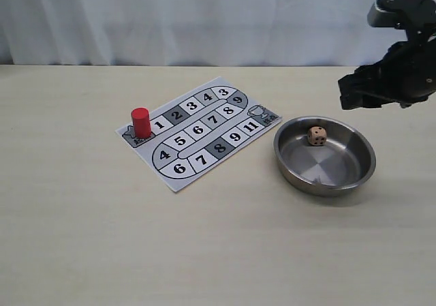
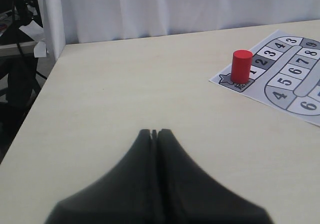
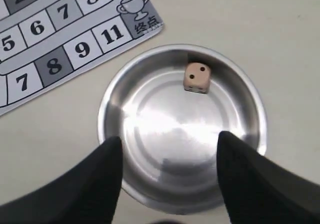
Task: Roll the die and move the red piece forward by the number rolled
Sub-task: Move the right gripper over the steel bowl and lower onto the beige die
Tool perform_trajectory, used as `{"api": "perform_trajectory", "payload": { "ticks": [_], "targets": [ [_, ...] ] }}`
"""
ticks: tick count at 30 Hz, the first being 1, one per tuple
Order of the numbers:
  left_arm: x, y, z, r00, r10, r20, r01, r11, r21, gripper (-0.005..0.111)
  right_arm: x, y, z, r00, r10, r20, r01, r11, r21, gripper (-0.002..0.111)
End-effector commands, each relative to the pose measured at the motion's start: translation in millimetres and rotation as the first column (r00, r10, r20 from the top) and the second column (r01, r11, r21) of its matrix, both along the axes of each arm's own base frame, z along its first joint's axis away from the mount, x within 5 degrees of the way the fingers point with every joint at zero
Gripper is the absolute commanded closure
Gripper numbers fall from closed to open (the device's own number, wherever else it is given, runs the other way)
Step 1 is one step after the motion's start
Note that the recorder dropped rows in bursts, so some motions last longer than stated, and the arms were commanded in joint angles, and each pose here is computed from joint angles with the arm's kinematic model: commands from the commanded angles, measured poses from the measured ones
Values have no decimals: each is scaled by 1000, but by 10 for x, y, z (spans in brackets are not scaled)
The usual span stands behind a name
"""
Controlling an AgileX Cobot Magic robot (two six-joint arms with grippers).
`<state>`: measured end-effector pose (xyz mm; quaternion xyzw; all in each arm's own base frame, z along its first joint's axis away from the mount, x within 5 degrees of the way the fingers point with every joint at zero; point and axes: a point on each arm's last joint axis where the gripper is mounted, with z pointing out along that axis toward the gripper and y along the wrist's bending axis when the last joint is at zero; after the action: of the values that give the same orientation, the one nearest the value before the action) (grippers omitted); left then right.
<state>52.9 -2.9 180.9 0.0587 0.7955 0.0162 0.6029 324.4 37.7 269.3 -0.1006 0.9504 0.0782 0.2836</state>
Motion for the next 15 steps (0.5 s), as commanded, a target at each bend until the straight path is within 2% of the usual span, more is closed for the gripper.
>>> {"api": "perform_trajectory", "payload": {
  "ticks": [1,4,7,9,11,15],
  "targets": [
    [3,-2,4,1000,1,9,-1,1000,-10,107,108,266,-68,996,89,-16,-89,996,-7,54],
    [3,-2,4,1000,1,9,-1,1000,-10,107,188,459,-135,991,126,-33,-126,992,-2,54],
    [3,-2,4,1000,1,9,-1,1000,-10,107,311,573,-266,993,91,-70,-94,995,-43,54],
    [3,-2,4,1000,1,9,-1,1000,-10,107,402,523,-381,996,4,-93,-12,996,-90,54],
    [3,-2,4,1000,1,9,-1,1000,-10,107,465,494,-535,994,-7,-109,-9,989,-144,54],
    [3,-2,4,1000,1,9,-1,1000,-10,107,607,522,-776,996,-27,-81,17,992,-125,54]
  ]
}}
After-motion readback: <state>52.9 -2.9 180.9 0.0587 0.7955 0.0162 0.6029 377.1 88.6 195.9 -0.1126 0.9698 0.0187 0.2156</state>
